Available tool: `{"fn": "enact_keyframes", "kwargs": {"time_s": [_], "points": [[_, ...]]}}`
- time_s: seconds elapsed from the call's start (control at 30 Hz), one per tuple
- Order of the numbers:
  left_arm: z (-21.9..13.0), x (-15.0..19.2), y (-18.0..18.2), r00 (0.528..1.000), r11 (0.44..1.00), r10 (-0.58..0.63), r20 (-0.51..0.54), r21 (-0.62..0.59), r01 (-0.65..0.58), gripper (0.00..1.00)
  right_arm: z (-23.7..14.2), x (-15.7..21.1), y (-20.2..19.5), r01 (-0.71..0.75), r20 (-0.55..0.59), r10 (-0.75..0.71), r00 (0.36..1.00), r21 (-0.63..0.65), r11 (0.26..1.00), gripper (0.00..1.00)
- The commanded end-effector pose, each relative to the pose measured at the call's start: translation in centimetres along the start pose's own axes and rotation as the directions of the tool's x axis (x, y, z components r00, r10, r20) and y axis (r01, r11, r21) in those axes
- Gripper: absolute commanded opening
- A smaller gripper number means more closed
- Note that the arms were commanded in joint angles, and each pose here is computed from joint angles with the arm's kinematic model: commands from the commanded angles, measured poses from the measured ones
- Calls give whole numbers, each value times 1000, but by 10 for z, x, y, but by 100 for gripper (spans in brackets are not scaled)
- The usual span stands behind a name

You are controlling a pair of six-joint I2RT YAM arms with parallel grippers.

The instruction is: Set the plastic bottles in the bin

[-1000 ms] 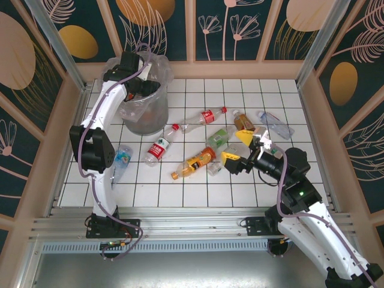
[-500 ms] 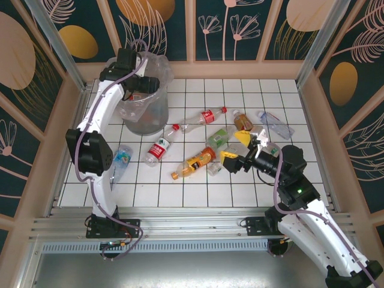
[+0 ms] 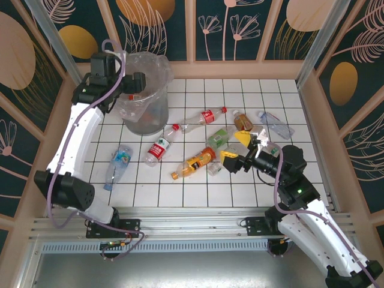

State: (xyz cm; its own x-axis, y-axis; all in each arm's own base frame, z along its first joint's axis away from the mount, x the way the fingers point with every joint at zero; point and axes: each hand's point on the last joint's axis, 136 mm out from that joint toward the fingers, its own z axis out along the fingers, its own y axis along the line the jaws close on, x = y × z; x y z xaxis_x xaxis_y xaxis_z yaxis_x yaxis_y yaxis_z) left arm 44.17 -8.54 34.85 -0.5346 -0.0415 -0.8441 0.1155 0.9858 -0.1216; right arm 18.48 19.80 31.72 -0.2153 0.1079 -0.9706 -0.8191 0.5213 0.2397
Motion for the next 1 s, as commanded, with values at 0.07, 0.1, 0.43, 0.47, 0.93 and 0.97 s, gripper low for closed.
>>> {"fn": "enact_keyframes", "kwargs": {"time_s": [0.07,0.1,0.43,0.47,0.93,0.97], "points": [[-45,22,21,995,991,-89,33,-95,92,87,-2,-14,5,5,28,-4,1000,-14,1000,99],[-51,30,23,994,989,-101,27,-105,104,87,-2,-14,5,4,28,-4,1000,-14,1000,99],[-73,132,46,960,956,-228,-162,-224,189,88,0,-13,6,-5,18,5,1000,-26,1000,99],[-71,143,44,953,956,-242,-184,-214,202,88,0,-13,6,-4,18,5,1000,-25,1000,99],[-45,255,51,857,883,-448,-255,-273,381,86,-1,-14,7,-2,19,3,1000,-27,1000,99],[-41,263,52,851,882,-451,-269,-282,378,87,-1,-13,6,-4,16,4,1000,-26,1000,98]]}}
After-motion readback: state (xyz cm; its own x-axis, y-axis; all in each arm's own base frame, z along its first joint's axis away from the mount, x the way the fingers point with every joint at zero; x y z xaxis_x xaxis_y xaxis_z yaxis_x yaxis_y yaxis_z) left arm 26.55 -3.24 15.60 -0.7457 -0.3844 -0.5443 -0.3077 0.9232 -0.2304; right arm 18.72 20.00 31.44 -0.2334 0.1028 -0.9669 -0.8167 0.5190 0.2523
